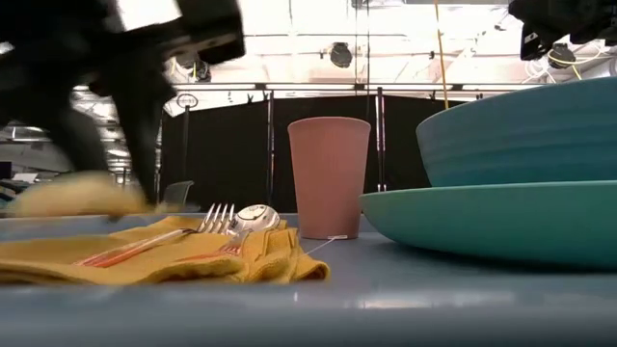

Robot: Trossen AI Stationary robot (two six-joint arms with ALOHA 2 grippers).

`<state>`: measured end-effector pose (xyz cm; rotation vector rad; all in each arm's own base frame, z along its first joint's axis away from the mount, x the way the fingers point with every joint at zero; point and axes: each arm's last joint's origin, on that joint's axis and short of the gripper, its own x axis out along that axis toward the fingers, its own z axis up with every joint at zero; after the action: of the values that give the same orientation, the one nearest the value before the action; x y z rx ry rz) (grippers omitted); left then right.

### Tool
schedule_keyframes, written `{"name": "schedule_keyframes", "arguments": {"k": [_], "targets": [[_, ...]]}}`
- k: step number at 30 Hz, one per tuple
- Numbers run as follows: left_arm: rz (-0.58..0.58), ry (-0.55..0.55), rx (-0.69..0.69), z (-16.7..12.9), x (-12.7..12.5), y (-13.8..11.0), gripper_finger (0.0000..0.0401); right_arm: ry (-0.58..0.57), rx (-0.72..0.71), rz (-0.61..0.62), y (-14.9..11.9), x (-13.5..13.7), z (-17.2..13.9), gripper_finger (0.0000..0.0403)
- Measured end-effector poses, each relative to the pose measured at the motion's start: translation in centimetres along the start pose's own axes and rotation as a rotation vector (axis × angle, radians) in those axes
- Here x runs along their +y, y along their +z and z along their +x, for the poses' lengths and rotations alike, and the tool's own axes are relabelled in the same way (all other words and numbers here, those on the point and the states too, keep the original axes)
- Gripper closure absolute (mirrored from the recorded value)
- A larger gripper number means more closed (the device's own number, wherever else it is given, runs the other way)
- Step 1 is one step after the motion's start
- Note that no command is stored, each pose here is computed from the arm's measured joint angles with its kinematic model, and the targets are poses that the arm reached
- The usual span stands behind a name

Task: Set up tray
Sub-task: Put the yellow knife on the yellow napkin on the blue serving tray

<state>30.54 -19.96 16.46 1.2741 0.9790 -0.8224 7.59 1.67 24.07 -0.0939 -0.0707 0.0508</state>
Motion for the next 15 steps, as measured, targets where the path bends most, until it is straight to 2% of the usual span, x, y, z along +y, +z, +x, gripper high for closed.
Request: {"name": "schedule_keyframes", "arguments": {"k": [3,8,13,15], "targets": [[0.05,-0.008,0.043,0.8,-1.1,1.4,0.0345,0.0,-0.002,0.02,0.0,0.0,0.0,0.0403],[0.069,-0.041,0.019,1.3,-2.2,2.9,0.0345,0.0,-0.005,0.05,0.0,0.0,0.0,0.0403],[0.065,-0.054,0.011,1.8,-2.2,3.0,0.0345,-0.001,-0.005,0.05,0.0,0.0,0.0,0.0403],[0.031,-0.047,0.008,1.9,-1.9,2.8,0.0345,-0.001,-0.005,0.05,0.0,0.0,0.0,0.0403]]}}
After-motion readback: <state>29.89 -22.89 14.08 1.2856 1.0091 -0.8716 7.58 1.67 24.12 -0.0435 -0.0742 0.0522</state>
